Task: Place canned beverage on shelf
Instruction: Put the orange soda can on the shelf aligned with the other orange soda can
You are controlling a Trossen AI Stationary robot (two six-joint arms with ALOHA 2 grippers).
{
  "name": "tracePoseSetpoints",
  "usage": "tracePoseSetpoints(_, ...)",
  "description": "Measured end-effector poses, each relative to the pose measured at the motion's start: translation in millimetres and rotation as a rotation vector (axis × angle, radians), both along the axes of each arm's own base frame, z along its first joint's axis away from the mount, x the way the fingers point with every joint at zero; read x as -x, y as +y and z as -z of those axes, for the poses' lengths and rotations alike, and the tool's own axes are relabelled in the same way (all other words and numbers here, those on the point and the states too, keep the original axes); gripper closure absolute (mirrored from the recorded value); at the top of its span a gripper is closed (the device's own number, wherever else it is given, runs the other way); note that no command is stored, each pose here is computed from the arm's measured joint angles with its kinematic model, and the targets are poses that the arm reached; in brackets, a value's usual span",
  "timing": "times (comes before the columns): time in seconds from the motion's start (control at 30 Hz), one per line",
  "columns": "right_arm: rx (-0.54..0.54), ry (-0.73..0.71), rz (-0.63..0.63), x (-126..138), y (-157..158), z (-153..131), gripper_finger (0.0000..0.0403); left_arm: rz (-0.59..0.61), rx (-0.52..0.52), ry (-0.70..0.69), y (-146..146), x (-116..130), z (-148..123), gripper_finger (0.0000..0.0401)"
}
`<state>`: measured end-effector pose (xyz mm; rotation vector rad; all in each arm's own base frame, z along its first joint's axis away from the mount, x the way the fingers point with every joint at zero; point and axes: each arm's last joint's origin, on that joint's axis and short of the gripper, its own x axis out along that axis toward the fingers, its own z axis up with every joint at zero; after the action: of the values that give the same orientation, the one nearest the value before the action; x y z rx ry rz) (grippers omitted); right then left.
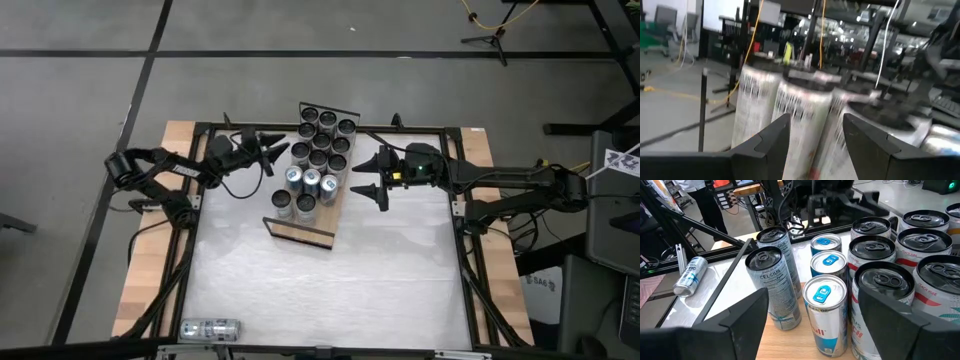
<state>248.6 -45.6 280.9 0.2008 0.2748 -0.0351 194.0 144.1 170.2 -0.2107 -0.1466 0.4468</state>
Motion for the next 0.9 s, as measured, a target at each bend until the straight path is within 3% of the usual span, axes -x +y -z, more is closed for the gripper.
tracePoseSetpoints(0.13, 0.0, 0.0, 0.0, 0, 0, 0, 0.01, -0.001, -0.043, -0.053, -4, 5, -17, 0.0222)
tracePoseSetpoints(0.63, 0.0, 0.0, 0.0, 0, 0, 0, 0.01, 0.102, -0.082, -0.036, -50, 29, -65, 0.0222)
tracePoseSetpoints(0.9, 0.0, -0.001, 0.0, 0, 0, 0, 0.01, 0.268, 0.025, 0.033, -90, 34, -78, 0.0222)
